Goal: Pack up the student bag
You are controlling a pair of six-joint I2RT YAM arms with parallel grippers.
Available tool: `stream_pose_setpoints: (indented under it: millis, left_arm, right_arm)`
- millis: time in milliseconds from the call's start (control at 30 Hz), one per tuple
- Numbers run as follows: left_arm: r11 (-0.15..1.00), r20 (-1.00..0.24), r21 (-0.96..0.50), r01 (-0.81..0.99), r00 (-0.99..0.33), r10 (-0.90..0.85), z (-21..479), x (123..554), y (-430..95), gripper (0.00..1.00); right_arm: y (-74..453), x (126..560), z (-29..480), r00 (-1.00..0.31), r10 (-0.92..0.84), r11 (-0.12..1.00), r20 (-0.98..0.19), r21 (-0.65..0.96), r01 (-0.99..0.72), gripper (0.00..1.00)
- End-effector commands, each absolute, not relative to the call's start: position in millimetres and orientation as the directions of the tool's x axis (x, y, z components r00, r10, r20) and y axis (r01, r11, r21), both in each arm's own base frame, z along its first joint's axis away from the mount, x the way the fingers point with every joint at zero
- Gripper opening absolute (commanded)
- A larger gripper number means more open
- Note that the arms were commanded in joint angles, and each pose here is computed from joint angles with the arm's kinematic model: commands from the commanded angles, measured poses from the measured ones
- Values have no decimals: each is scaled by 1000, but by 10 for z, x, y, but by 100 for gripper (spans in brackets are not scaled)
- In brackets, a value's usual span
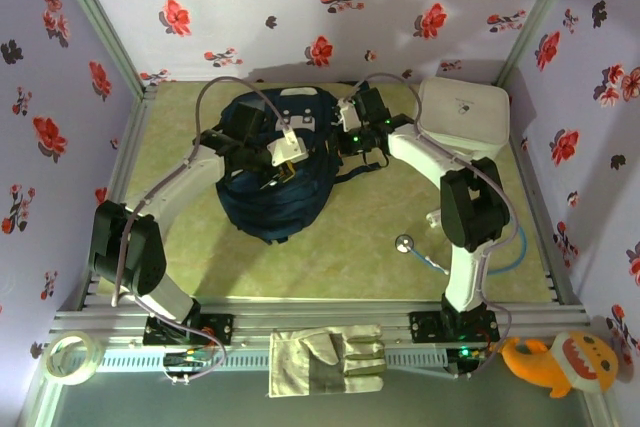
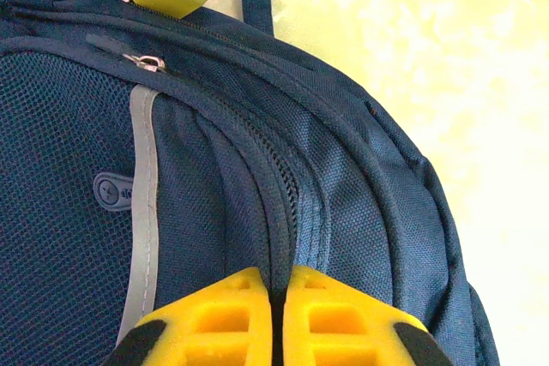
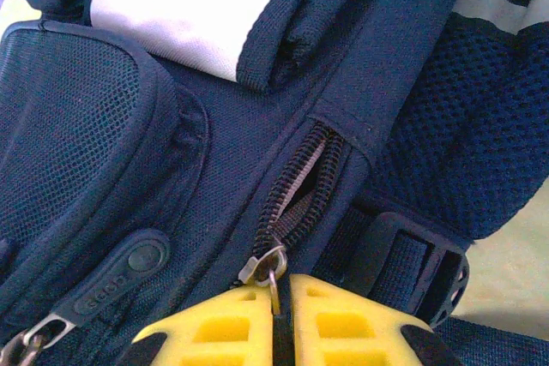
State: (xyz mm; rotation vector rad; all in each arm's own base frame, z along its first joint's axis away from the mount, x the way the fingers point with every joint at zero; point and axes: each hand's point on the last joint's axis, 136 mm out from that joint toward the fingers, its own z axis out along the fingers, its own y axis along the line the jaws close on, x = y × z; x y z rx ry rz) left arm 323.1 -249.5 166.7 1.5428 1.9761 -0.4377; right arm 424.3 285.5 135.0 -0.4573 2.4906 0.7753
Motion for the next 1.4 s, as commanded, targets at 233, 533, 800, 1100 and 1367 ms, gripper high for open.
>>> stream_pose_setpoints:
  millis: [233,533,800,1100,1367]
  left_arm:
    - [232,-608,-17,973,-194,770,1671,2848,-2465,0]
    - [239,-610,-14,971,-197,768,1659,2880,-2475,0]
    - [259,-643,14,966,-190,742,1708,2955,-2518,0]
    - [272,-675,51,961,-168,719,1760,2981,-2529,0]
    - [287,-682,72,955,-163,713,1740,3029,-2529,0]
  right_arm:
    - [2173,4726,1766,-721,25,900,-693,329,-285,22]
    - [2322,4496,1924,-733,55,839,-678,429,-334,37]
    - [2945,4168,1874,-779,-40,726,-625,518,-453,54]
    - [3339,4008,1751,-821,-76,594,-565,636,-493,71]
    - [3461,3921,1475,-858,-129,553,-497,682,-478,73]
